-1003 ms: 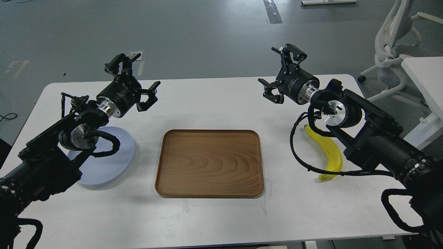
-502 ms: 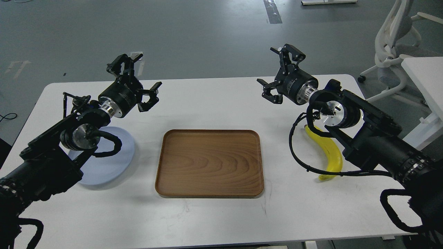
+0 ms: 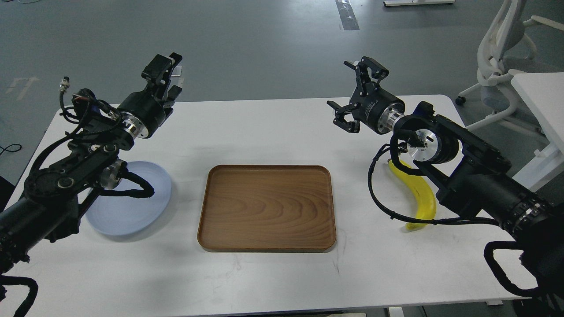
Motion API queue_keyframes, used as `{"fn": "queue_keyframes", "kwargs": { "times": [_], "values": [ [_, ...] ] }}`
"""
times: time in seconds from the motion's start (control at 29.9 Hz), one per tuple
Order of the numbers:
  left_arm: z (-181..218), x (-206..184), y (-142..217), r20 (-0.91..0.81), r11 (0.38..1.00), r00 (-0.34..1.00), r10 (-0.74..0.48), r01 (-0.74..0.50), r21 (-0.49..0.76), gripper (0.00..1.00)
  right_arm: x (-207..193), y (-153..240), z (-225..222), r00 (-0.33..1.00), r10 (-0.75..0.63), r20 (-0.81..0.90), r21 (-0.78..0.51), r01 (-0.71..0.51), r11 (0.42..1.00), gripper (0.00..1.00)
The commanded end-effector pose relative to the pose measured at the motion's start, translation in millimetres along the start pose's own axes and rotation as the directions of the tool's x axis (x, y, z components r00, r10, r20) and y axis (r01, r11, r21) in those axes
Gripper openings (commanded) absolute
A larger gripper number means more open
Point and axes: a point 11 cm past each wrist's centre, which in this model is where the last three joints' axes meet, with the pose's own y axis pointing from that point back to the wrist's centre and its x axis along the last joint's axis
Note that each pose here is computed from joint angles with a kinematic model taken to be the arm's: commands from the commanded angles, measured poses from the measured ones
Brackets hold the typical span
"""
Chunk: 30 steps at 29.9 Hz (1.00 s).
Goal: Place banana on plate with both arms
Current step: 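Lower the left gripper to the edge of the light blue plate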
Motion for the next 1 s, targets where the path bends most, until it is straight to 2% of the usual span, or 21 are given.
{"fn": "queue_keyframes", "kwargs": {
  "times": [0.0, 0.2, 0.47, 0.7, 0.84, 0.97],
  "values": [
    [-8, -1, 28, 0.349, 0.995, 0.932, -0.097, 0.103, 0.003, 0.98, 3, 2, 5, 1.000, 0.007, -0.009, -0.013, -0.007, 1.000, 1.00],
    [-53, 40, 83, 0.635, 0.979, 0.746, -0.200, 0.133, 0.152, 0.98, 5, 2, 5, 1.000, 0.009, -0.014, -0.017, -0.009, 1.000, 1.00],
    [-121, 104, 158, 0.727, 0.917, 0.604, -0.327, 0.018, 0.398, 0.97, 1, 0, 6, 1.000, 0.004, -0.015, -0.018, -0.004, 1.000, 1.00],
    [-157, 93, 208, 0.702, 0.879, 0.600, -0.383, 0.003, 0.477, 0.97, -2, -1, 11, 0.999, -0.005, -0.033, -0.037, 0.004, 0.999, 1.00],
    [-164, 86, 216, 0.686, 0.871, 0.612, -0.394, 0.010, 0.492, 0.97, -3, -1, 9, 0.999, -0.006, -0.036, -0.035, 0.005, 0.999, 1.00],
    [-170, 78, 223, 0.668, 0.862, 0.623, -0.407, 0.021, 0.506, 0.90, 0, 0, 8, 0.999, -0.001, -0.040, -0.035, 0.000, 0.999, 1.00]
  ]
}}
